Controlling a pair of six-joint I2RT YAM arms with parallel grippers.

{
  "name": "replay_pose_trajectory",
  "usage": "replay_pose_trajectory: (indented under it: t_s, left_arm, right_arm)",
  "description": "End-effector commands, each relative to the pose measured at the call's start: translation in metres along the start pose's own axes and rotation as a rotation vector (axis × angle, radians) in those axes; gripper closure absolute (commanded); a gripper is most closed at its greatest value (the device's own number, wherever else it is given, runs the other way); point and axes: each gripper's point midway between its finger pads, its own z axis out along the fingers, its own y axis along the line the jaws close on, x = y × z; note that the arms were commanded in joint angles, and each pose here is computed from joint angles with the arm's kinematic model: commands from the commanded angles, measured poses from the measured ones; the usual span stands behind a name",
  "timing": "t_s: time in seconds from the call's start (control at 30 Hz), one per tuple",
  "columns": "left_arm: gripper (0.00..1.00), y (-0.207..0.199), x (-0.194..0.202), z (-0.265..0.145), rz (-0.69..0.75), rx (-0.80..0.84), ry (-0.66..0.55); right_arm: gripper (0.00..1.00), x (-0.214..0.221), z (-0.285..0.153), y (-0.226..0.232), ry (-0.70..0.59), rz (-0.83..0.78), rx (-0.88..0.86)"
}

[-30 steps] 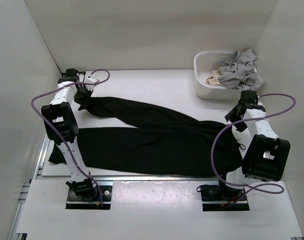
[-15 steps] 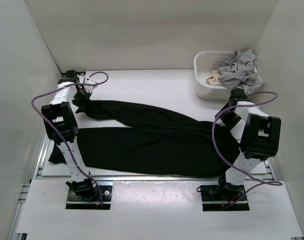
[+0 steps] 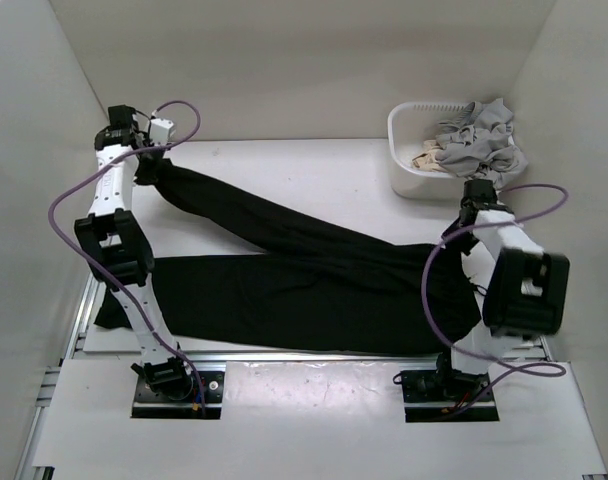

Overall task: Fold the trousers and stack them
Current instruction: Flatten the trousers out, then fold the trousers

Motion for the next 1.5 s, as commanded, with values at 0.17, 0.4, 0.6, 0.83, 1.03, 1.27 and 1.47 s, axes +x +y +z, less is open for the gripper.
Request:
replay_pose_trajectory:
  t_s: [0.17, 0.4, 0.6, 0.83, 1.03, 1.27, 1.47]
  left_arm:
    - [0.86, -0.017, 0.043, -0.064, 0.016, -0.031, -0.011]
    - [0.86, -0.084, 0.144, -0.026, -0.047, 0.141, 0.196]
    - [0.86, -0.099, 0.151, -0.022, -0.066, 0.193, 0.201]
    - [0.86, -0.102, 0.158, -0.015, -0.07, 0.21, 0.226]
    - [0.86, -0.104, 0.161, -0.01, -0.072, 0.22, 0.241]
    - [0.86, -0.106, 0.166, -0.006, -0.075, 0.231, 0.258]
    - [0.86, -0.105, 0.164, -0.004, -0.075, 0.231, 0.257]
  right_arm:
    - [1.0, 0.003, -0.079, -0.048, -0.276, 0.151, -0.037]
    - [0.76, 0.097, -0.048, -0.095, -0.07, 0.223, 0.06]
    - [0.37, 0.059, -0.089, -0.092, -0.241, 0.211, 0.005]
    - [0.34, 0.009, -0.11, -0.063, -0.271, 0.198, 0.0]
    - [0.34, -0.004, -0.072, -0.031, -0.163, 0.175, 0.005]
    - [0.39, 0.03, -0.024, -0.042, -0.029, 0.185, 0.075]
    - [0.74, 0.028, 0.002, -0.04, 0.014, 0.151, 0.094]
